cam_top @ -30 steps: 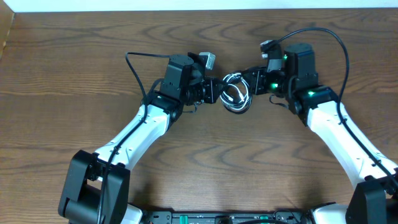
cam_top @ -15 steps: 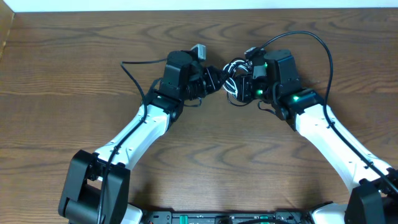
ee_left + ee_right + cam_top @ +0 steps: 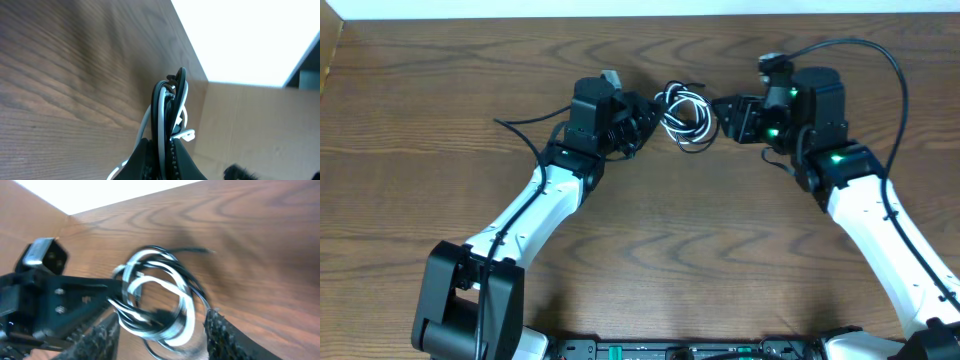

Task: Untangle cables

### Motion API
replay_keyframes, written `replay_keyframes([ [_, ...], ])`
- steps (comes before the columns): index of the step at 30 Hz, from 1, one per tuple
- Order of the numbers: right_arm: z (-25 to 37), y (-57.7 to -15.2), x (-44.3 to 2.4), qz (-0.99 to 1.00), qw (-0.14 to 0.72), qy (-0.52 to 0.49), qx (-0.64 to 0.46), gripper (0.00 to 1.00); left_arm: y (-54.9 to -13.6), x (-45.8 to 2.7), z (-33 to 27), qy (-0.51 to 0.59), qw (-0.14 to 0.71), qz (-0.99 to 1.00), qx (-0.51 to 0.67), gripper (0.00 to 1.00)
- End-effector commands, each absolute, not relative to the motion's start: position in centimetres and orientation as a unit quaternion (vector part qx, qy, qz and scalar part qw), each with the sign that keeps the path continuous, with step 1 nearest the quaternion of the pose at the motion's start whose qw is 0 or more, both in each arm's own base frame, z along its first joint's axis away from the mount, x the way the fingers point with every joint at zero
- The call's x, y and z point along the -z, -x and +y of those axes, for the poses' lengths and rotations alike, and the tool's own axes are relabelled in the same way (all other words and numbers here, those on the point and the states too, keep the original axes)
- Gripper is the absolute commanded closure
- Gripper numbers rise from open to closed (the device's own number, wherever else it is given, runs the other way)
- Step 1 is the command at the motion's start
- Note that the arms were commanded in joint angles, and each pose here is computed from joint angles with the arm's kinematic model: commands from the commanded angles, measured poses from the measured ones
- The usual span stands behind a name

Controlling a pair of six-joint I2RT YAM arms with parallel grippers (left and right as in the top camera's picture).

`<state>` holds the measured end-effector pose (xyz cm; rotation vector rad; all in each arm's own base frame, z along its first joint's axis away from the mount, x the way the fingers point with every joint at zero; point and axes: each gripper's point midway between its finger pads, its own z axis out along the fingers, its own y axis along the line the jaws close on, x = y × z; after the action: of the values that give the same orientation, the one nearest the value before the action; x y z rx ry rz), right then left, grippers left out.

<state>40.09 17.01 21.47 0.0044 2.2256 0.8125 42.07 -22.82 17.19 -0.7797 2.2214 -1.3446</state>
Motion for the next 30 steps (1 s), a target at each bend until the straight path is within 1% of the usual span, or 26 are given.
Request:
replay_keyframes([
  [1,15.8,-40.6,-20.2,0.881,0.355,-0.051,-0.308,0.47,-42.7,-19.6,-22.2,0.316,0.225,0.774,0.500,0.93],
  [6,17.4,-40.2,-17.4,0.892,0.303,-0.037,-0.335,0.47,-42.7,-19.6,-22.2,0.326,0.218,0.770,0.503,0.93],
  [8,17.8,-40.2,-15.7,0.899,0.282,-0.038,-0.332,0.49,-42.7,-19.6,-22.2,0.335,0.212,0.766,0.506,0.93],
  [11,17.9,-40.3,-14.3,0.905,0.268,-0.042,-0.327,0.51,-42.7,-19.6,-22.2,0.336,0.211,0.766,0.506,0.93],
  [21,18.5,-41.3,-10.0,0.916,0.238,-0.055,-0.318,0.51,-42.7,-19.9,-22.5,0.349,0.196,0.755,0.520,0.93],
  [27,20.3,-42.7,-8.9,0.904,0.248,-0.049,-0.346,0.51,-42.4,-20.2,-22.9,0.356,0.173,0.747,0.533,0.93],
  [30,20.7,-43.3,-8.0,0.902,0.252,-0.055,-0.346,0.53,-42.4,-20.4,-23.0,0.354,0.173,0.745,0.538,0.93],
])
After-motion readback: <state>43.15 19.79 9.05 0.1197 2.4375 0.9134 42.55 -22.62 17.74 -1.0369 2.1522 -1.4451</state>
